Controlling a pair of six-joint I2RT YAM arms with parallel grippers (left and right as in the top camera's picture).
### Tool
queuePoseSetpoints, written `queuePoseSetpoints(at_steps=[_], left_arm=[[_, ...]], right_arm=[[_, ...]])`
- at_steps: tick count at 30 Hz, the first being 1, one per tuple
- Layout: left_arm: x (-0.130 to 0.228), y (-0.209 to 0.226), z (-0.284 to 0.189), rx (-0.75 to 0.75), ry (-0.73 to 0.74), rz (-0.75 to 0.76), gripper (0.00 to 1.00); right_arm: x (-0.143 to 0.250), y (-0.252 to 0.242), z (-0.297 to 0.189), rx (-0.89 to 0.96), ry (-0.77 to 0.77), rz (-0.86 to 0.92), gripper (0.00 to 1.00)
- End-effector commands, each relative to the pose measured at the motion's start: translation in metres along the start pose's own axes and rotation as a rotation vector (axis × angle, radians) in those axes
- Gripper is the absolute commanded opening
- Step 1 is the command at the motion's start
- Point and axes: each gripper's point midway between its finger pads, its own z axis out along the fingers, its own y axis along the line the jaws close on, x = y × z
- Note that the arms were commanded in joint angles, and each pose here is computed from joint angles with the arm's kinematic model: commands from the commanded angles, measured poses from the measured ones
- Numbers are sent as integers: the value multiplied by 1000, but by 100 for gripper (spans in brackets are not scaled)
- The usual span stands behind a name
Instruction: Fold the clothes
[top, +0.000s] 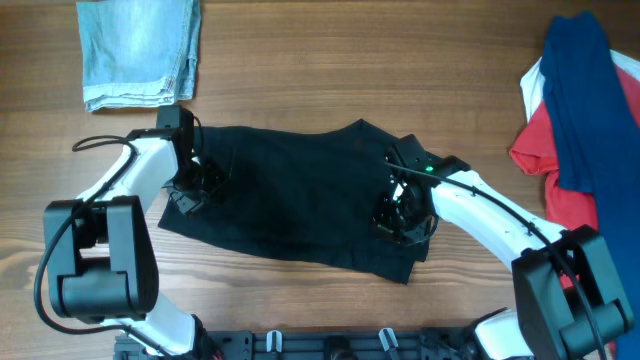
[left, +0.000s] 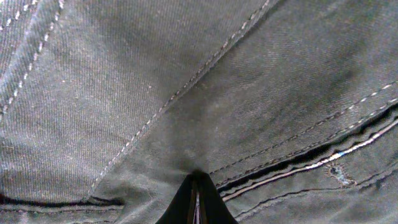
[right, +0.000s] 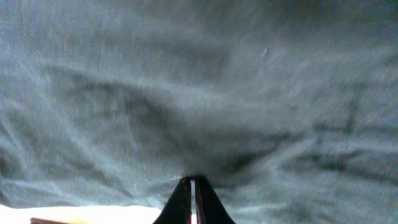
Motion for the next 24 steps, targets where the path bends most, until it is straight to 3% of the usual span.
queuePoseSetpoints(at_steps=[1,7,15,17,19,21,24], left_arm=[[-8,30,8,-159,-45,-64,4],[-12,57,3,-210,-40,-185,4],[36,-8,6,52,203,-268,4],[49,-42,8,138,240,-225,4],[70,-61,13,122,257,-211,4],[92,-78,16,102,246,-136,4],[86,-84,2,57,89,-38,4]], right_arm=[[-11,-14,6,-2,-29,71,5],[-39,-44,28,0,-51,206,4],[-170,-87,-51,-123,-321,291,13],[-192,-86,-59,-106,-323,277,13],[-207,-80,-75,-97,-339,256,6],[-223,-68,-126,-117,-400,231,4],[-212,-46,-191,-98,-416,124,4]])
